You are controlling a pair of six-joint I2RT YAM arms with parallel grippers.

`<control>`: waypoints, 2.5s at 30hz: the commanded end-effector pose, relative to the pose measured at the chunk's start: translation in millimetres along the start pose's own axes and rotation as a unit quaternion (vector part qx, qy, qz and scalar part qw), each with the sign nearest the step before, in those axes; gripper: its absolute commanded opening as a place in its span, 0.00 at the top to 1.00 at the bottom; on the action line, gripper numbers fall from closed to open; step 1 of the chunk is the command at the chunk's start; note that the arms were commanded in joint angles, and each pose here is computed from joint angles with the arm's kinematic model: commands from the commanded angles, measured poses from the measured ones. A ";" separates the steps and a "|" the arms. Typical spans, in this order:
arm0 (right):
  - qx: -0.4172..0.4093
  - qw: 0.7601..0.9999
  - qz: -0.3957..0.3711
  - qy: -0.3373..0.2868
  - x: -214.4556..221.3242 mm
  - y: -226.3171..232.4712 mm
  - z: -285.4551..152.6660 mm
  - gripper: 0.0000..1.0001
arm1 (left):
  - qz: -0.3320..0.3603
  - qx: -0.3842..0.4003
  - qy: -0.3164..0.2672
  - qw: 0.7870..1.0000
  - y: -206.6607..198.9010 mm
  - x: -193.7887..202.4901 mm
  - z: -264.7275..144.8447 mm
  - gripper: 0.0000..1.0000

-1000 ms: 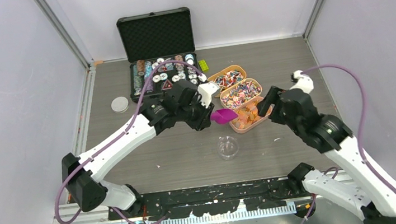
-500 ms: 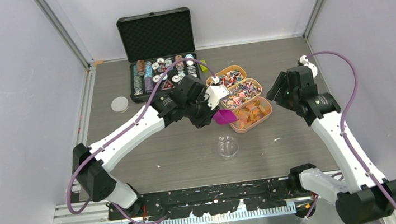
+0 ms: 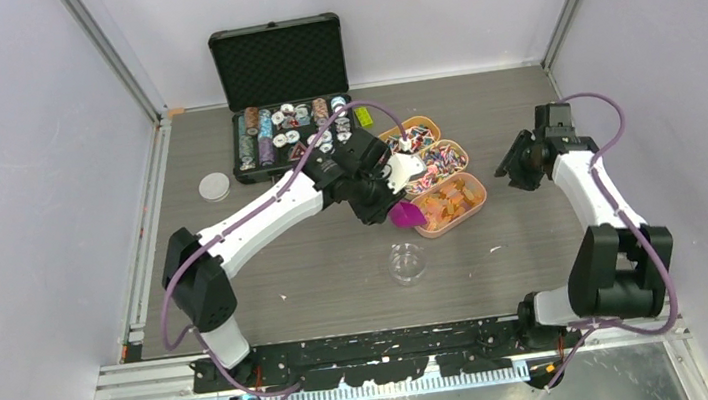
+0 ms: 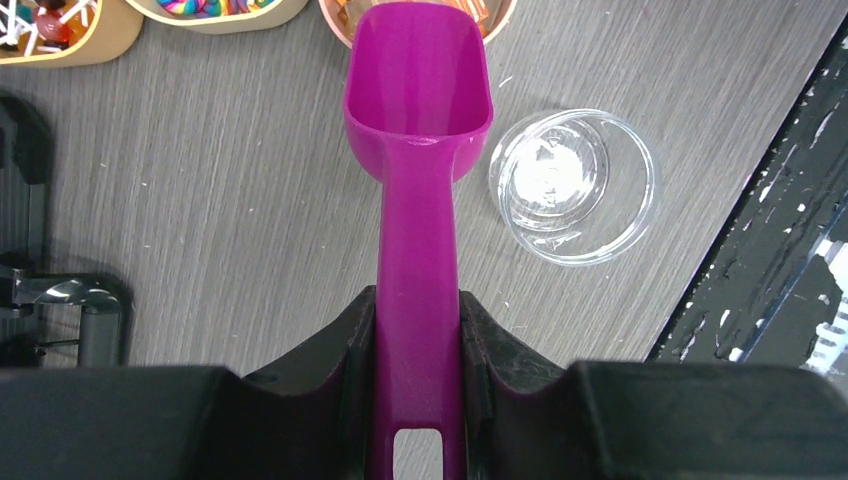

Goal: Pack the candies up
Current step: Scoop the fake candies from the storage box.

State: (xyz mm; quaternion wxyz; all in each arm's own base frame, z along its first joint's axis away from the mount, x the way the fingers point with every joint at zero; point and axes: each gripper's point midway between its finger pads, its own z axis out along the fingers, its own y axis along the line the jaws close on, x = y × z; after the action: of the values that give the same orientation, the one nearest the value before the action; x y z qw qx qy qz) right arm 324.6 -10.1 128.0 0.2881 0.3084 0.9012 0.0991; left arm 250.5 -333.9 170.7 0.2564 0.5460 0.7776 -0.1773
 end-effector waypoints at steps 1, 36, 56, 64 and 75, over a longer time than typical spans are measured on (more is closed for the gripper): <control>-0.035 0.999 -0.023 -0.006 -18.2 9.3 10.4 0.56 | 0.021 -0.015 0.007 1.000 8.1 -9.9 -5.9 1.00; -0.065 0.990 -0.040 0.118 37.2 5.9 74.5 0.70 | 0.031 -0.006 0.023 0.999 10.5 -26.6 25.7 1.00; -0.046 0.993 -0.018 0.108 48.8 -1.3 75.2 0.89 | 0.018 0.014 -0.015 1.000 -2.8 -28.2 47.9 1.00; -0.052 0.993 -0.019 0.101 45.6 1.3 72.3 0.92 | 0.023 0.004 -0.023 0.999 -1.3 -26.3 54.0 1.00; -0.060 0.993 -0.018 0.098 45.4 4.1 69.1 0.94 | 0.031 -0.028 -0.031 0.999 6.1 -3.0 68.6 1.00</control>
State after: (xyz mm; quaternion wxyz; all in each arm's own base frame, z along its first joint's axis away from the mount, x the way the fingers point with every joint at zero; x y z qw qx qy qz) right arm 342.9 15.9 50.7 0.2216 0.2496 0.9264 0.1745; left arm 264.0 -365.2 99.0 0.2530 0.5596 0.7727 -0.1606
